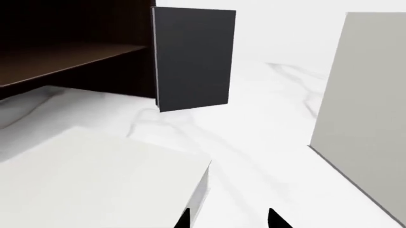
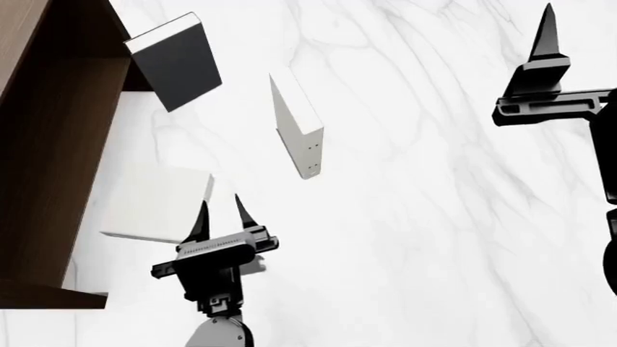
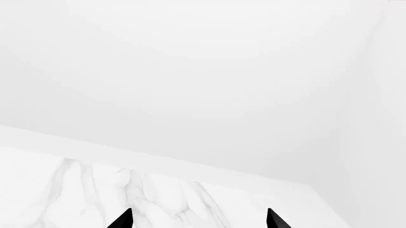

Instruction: Pick up the book on the right and place it under the cabinet shelf.

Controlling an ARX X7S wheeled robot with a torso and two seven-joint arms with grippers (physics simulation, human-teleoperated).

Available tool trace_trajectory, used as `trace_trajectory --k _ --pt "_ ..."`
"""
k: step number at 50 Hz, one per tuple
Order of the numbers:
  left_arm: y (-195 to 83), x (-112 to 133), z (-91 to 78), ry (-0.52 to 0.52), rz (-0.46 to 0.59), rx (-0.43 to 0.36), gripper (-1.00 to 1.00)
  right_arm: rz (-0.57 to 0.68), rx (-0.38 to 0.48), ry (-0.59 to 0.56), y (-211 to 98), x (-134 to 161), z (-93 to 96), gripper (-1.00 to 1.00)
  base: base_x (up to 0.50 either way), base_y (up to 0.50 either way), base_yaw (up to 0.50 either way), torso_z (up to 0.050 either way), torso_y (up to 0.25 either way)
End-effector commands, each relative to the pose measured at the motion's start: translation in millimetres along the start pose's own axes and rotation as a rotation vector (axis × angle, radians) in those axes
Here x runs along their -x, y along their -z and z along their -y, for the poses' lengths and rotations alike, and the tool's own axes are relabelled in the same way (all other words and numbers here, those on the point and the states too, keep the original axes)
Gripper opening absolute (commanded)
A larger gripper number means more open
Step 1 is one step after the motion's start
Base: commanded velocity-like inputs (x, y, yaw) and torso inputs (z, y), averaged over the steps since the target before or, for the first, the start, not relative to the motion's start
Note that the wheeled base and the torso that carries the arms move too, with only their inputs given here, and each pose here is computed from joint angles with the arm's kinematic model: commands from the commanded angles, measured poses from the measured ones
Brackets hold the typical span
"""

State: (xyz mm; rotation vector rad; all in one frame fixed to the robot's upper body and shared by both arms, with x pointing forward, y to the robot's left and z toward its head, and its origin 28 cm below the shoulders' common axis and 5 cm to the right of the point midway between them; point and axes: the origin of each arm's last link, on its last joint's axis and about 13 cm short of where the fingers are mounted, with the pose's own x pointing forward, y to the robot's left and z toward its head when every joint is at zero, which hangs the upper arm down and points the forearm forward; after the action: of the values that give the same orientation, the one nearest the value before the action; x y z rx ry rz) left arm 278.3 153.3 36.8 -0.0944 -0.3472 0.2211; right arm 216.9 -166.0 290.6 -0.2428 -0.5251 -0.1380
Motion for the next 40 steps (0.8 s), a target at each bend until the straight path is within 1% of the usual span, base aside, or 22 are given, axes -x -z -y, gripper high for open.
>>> trace_trajectory --k 1,6,23,40 --pt "11.6 -14.5 -42.6 -0.269 -0.148 0.073 1.00 -0.001 0.002 -0.003 -0.3 0.0 -0.4 1.00 0.00 0.00 0.00 0.000 0.000" --pt "10.8 -16.4 -45.3 -0.276 -0.142 0.067 1.00 -0.001 0.003 -0.004 -0.8 -0.6 -0.9 1.00 0.00 0.00 0.00 -0.002 -0.004" --pt "14.5 -19.7 -62.1 -0.321 -0.131 0.028 1.00 -0.002 0.003 -0.007 -1.2 0.6 -2.2 1.00 0.00 0.00 0.00 -0.001 -0.004" --pt "14.2 -25.3 -73.8 -0.353 -0.125 0.000 1.00 -0.003 0.002 -0.009 -0.3 2.0 -3.1 1.00 0.00 0.00 0.00 -0.002 -0.004"
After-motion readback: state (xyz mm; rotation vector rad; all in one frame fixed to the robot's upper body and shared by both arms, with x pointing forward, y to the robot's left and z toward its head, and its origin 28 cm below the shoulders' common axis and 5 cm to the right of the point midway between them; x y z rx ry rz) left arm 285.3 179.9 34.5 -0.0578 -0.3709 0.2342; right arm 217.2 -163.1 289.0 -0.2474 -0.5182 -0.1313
